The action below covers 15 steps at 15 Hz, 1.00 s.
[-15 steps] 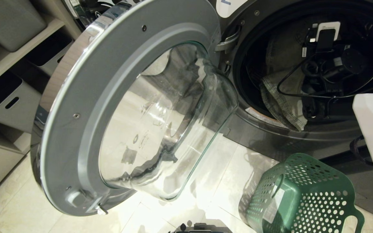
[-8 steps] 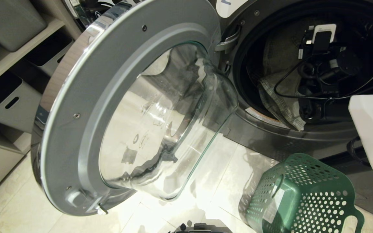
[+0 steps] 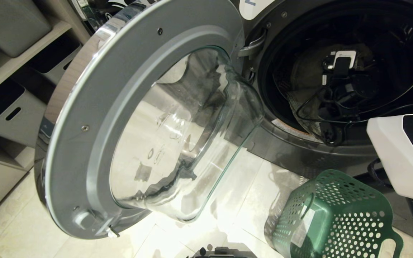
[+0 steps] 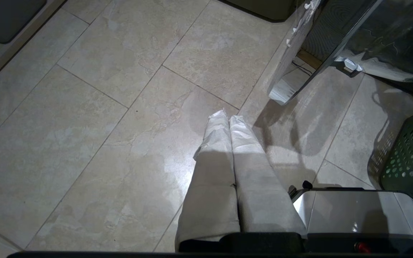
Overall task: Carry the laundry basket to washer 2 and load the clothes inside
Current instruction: Place the clothes into the washing machine
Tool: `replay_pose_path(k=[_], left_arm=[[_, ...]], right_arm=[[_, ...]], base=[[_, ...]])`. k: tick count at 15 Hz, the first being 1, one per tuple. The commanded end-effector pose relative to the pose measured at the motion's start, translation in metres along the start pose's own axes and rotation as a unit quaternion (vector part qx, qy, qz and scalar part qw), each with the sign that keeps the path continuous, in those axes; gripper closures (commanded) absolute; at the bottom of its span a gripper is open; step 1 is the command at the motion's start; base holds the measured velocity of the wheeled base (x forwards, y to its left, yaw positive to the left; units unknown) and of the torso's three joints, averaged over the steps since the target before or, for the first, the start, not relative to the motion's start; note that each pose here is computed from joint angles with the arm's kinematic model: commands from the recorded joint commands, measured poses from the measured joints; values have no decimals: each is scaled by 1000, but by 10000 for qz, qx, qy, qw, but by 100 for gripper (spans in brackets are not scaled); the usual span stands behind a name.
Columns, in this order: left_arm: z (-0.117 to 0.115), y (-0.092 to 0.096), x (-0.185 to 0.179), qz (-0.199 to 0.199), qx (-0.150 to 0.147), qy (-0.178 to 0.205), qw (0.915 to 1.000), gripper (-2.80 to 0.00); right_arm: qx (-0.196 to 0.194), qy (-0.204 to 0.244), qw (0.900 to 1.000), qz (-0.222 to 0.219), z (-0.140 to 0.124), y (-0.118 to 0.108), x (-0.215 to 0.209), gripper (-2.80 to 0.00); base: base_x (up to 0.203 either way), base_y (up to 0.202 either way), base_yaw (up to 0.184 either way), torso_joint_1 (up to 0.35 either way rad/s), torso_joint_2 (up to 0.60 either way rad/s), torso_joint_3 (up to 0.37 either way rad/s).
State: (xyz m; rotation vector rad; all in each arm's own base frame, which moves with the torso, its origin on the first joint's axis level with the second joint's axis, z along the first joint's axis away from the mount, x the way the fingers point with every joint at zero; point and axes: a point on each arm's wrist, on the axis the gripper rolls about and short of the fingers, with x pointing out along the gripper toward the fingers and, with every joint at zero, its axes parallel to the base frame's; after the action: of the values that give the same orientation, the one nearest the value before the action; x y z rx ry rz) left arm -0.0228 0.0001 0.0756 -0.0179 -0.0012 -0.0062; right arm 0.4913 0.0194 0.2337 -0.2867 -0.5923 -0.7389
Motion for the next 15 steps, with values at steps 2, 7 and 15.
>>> replay_pose_path(k=[2, 7, 15], left_arm=[[0, 0, 0, 0, -2, 14, 10000, 0], [0, 0, 0, 0, -2, 14, 10000, 0], [0, 0, 0, 0, -2, 14, 10000, 0]], right_arm=[[-133, 200, 9997, 81, -25, 8, -10, 0], [-270, 816, 9951, 498, -54, 17, -27, 0], [-121, 2436, 9641, 1050, -43, 10, -20, 0]], base=[[0, 0, 0, 0, 0, 0], [0, 0, 0, 0, 0, 0], [0, 0, 0, 0, 0, 0]])
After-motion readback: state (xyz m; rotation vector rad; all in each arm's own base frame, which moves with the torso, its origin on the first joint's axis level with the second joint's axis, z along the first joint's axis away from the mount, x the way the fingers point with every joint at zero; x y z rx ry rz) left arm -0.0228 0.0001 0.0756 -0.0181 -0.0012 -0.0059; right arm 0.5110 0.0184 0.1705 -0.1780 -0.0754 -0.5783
